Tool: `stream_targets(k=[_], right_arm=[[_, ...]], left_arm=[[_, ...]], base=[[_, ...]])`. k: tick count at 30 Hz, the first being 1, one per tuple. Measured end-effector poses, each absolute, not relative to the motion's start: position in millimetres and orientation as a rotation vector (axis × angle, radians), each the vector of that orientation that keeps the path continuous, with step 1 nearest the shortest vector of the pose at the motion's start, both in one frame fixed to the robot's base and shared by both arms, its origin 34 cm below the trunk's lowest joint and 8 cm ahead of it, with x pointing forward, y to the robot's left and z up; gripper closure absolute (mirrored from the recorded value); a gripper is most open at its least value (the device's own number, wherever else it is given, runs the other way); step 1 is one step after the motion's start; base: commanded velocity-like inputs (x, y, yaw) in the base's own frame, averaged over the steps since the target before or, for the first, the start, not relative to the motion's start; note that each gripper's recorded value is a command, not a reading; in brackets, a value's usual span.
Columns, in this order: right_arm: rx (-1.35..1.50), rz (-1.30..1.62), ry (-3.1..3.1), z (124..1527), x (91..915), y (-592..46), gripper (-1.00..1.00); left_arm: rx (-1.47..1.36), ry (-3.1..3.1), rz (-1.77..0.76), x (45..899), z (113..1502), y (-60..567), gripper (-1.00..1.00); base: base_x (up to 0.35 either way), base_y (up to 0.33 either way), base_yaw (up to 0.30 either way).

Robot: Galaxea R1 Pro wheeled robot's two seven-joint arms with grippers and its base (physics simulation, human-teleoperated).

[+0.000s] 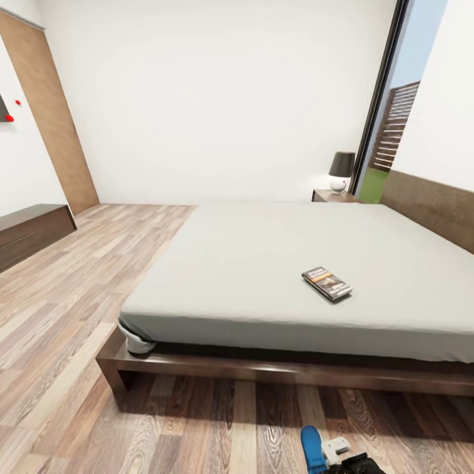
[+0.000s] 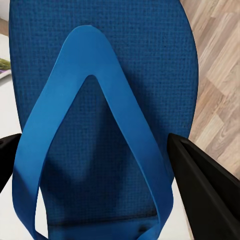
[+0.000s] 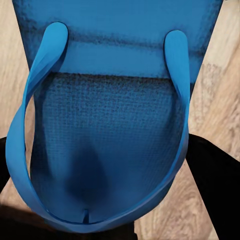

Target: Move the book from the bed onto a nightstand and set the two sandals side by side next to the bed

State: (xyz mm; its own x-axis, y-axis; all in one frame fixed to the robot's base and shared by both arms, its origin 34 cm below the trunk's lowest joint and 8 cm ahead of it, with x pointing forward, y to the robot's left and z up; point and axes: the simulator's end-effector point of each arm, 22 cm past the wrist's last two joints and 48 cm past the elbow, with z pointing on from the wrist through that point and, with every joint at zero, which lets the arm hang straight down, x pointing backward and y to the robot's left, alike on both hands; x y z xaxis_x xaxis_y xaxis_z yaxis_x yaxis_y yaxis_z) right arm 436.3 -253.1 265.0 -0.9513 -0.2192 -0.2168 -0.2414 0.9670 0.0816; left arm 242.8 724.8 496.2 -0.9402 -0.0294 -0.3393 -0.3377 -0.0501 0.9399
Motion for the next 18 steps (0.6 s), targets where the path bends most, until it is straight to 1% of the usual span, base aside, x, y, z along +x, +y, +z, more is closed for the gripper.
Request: stream_targets(k=[18], right_arm=[[-0.328, 0.219, 2.946, 244, 456, -247, 1.00]], left_arm=[[-0.397, 2.003, 2.094, 233, 456, 725, 1.00]], base=[[0.000, 0.000, 0.000]])
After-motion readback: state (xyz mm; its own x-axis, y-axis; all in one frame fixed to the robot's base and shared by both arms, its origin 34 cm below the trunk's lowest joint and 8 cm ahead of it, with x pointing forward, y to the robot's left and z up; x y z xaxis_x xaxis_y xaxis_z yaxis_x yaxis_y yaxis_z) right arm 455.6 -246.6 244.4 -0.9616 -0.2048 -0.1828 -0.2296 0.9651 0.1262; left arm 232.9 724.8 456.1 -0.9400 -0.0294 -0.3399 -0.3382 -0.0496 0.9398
